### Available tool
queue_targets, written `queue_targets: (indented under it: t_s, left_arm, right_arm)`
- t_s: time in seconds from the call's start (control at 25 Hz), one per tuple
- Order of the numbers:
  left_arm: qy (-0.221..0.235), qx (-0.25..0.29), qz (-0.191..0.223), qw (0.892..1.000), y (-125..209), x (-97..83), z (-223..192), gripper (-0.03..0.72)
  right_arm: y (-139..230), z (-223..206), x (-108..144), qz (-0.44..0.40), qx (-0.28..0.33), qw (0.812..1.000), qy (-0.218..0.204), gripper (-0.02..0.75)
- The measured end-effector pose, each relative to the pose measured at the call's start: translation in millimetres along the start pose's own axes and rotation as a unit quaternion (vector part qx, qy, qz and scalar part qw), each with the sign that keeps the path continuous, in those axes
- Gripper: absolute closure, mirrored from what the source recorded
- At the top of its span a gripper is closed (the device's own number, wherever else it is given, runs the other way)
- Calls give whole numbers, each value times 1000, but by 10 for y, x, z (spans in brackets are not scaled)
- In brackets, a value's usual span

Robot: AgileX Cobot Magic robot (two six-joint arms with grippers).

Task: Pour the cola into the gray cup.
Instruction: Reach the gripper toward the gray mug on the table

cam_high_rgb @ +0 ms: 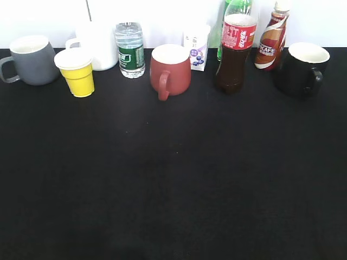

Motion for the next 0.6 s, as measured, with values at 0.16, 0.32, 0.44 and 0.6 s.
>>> queue_targets:
  t_s: [0.16, 0.32, 0.44, 0.6]
  left_arm:
    - [0, 0, 0, 1000, 0, 0, 0, 20]
    - [1, -4, 1, 1000, -15, -3, 3, 120]
    - [-34, -135, -1, 990, -495, 124, 72, 129]
    - [-65, -225, -12, 972, -920, 256, -519, 129]
  right_arm:
    - [0, 0, 0, 0, 0, 1000, 0, 153]
    - [0, 0, 0, 0, 0, 1000, 0, 153]
    - [0, 0, 0, 0, 0, 1000, 0, 153]
    - [0, 0, 0, 0, 0, 1000, 0, 153]
Point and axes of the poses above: a point on each arm's last joint axis where the gripper is mounted, z pointing back along that axis away from the gripper, x along the wrist's bending axis when the last joint is at zero, y = z × x, the point moved 7 cm from there along -z, pointing out along that axis toward the gripper, and after that the axes turned 14 degrees about -z, right-handed, at the moved point
